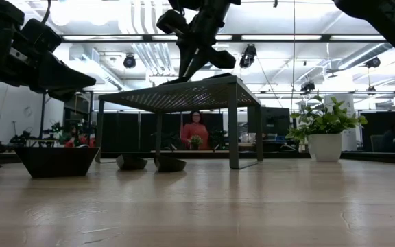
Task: Pick & Place Mini shaped plates
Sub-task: Stack the right drop shaped plate into the drop shaped plate on the shelf
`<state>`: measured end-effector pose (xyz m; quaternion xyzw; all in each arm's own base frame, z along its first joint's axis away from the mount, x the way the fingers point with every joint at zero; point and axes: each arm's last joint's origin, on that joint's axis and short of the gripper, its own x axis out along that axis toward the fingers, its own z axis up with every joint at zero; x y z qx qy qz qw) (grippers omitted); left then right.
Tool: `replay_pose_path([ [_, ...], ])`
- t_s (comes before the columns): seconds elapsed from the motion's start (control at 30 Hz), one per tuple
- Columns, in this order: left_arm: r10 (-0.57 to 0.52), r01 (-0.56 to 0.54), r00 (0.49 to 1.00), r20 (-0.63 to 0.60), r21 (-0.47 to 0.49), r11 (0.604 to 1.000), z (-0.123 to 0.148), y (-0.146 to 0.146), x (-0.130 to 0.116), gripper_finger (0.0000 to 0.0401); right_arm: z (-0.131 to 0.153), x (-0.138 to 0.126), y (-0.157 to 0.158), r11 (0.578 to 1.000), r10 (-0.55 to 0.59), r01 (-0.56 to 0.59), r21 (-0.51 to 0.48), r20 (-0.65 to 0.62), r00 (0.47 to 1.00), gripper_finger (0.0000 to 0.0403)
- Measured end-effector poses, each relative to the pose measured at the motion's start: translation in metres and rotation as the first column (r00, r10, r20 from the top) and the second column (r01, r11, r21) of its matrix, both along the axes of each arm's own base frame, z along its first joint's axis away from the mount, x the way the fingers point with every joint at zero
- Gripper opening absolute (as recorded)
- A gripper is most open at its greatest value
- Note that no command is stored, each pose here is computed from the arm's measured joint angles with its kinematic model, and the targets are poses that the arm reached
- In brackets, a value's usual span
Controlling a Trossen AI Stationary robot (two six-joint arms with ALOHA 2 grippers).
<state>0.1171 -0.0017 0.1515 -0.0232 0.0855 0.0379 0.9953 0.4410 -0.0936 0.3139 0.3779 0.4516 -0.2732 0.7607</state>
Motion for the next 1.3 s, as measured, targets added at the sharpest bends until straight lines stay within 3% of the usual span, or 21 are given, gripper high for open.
replay_pose_path([
  [0.33,0.000,0.000,1.000,0.000,0.000,1.000,0.000,0.000,0.000,0.0000,0.022,-0.001,0.012,0.997,0.072,-0.070,-0.038,0.069,0.995,0.0101],
  [0.67,0.000,0.000,1.000,0.000,0.000,1.000,0.000,0.000,0.000,0.0000,0.026,0.003,0.047,0.985,0.170,-0.166,-0.053,0.079,0.982,0.0087],
  [0.97,0.000,0.000,1.000,0.000,0.000,1.000,0.000,0.000,0.000,0.0000,0.026,0.006,0.093,0.981,0.192,-0.192,-0.008,0.095,0.977,0.0067],
  [1.17,0.000,0.000,1.000,0.000,0.000,1.000,0.000,0.000,0.000,0.0000,0.022,0.004,0.140,0.981,0.181,-0.186,0.051,0.087,0.980,0.0059],
  [1.3,0.000,0.000,1.000,0.001,0.000,1.000,0.000,0.000,0.000,0.0000,0.013,0.002,0.172,0.993,0.111,-0.114,0.044,0.058,0.992,0.0059],
])
